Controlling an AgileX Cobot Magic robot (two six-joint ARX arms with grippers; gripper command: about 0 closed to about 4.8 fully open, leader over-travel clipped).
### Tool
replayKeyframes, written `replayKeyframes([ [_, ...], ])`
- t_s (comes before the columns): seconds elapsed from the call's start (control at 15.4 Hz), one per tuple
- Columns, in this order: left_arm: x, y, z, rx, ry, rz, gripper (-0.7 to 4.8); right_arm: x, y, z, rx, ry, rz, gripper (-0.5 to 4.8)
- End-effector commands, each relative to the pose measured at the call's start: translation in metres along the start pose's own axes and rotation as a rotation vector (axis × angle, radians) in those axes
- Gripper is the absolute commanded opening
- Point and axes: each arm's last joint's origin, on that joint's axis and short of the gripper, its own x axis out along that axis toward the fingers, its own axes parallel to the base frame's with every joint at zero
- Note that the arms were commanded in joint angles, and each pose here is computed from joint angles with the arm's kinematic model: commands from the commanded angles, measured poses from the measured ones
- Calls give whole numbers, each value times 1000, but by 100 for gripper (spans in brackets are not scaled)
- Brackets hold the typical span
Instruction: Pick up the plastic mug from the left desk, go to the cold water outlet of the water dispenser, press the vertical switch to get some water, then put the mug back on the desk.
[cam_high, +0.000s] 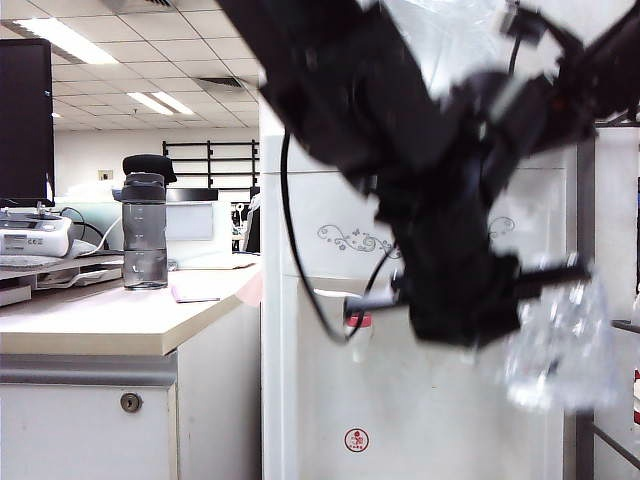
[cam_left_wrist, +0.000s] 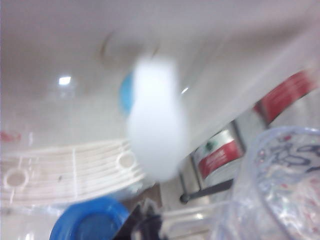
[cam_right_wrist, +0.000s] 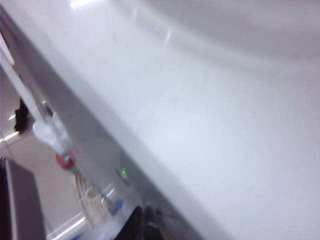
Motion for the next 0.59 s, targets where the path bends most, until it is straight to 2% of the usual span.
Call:
replayKeyframes([
  [0.07, -20, -11, 22, -5, -83, -55, -6, -17, -5, 25, -29, -134, -132, -5],
  [0.2, -31, -13, 34, -9, -112, -73, -6, -28, -4, 35, -29, -163, -175, -5],
  [0.59, -66, -16, 69, 54, -211, -124, -6, -73, 3, 72, -88, -285, -338, -5],
])
